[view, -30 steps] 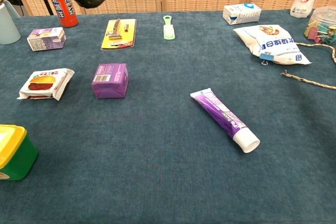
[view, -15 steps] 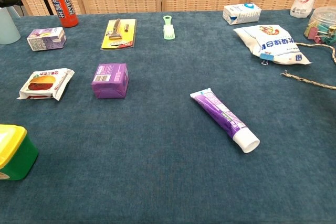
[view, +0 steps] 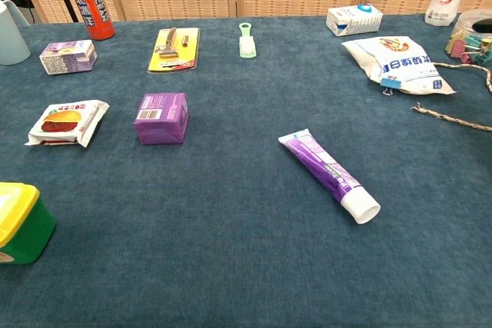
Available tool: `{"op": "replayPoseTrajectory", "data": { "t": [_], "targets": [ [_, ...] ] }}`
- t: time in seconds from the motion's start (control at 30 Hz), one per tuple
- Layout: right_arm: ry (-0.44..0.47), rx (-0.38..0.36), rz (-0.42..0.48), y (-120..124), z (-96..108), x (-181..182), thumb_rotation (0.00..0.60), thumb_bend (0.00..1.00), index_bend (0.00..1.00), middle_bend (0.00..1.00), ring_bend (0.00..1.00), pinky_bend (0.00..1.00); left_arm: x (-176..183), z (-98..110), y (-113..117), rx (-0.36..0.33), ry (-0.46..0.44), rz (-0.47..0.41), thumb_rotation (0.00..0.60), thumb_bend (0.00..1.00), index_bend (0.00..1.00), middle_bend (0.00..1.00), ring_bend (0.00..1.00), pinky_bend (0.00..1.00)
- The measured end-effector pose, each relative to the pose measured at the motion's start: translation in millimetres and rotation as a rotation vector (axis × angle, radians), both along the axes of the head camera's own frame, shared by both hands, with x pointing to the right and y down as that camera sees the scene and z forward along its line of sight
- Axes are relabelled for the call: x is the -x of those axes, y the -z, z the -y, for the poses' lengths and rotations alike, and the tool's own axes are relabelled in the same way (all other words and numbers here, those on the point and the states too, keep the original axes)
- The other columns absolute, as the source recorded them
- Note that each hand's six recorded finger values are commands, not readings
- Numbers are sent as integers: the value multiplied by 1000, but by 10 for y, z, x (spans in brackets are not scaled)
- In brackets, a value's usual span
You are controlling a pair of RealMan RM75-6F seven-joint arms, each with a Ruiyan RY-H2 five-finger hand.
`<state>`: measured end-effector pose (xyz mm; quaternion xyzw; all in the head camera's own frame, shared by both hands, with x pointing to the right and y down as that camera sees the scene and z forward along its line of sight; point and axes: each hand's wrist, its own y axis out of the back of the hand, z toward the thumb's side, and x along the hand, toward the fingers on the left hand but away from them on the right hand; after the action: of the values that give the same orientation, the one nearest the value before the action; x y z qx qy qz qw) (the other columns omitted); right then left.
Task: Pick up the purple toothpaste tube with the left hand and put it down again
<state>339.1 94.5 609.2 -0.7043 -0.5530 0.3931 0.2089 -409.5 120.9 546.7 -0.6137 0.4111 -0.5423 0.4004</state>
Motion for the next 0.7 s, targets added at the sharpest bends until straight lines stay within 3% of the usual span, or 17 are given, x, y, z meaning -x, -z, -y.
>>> {"op": "replayPoseTrajectory", "data": {
  "t": [0.2, 0.4, 0.7],
  "targets": [
    [101, 5, -224, 42, -143, -72, 600, 0, 102, 9, 0, 0, 280, -217, 41, 32, 30, 36, 600, 503, 202, 195, 119, 220],
    [143, 20, -370, 116, -376, -161, 600, 0, 101, 8, 0, 0, 466, -492, 61, 70, 60, 37, 600, 503, 187, 177, 107, 211],
    [98, 32, -406, 303, -694, -295, 600, 0, 100, 8, 0, 0, 584, -786, 102, 64, 105, -22, 600, 502, 201, 177, 115, 209]
  ]
}}
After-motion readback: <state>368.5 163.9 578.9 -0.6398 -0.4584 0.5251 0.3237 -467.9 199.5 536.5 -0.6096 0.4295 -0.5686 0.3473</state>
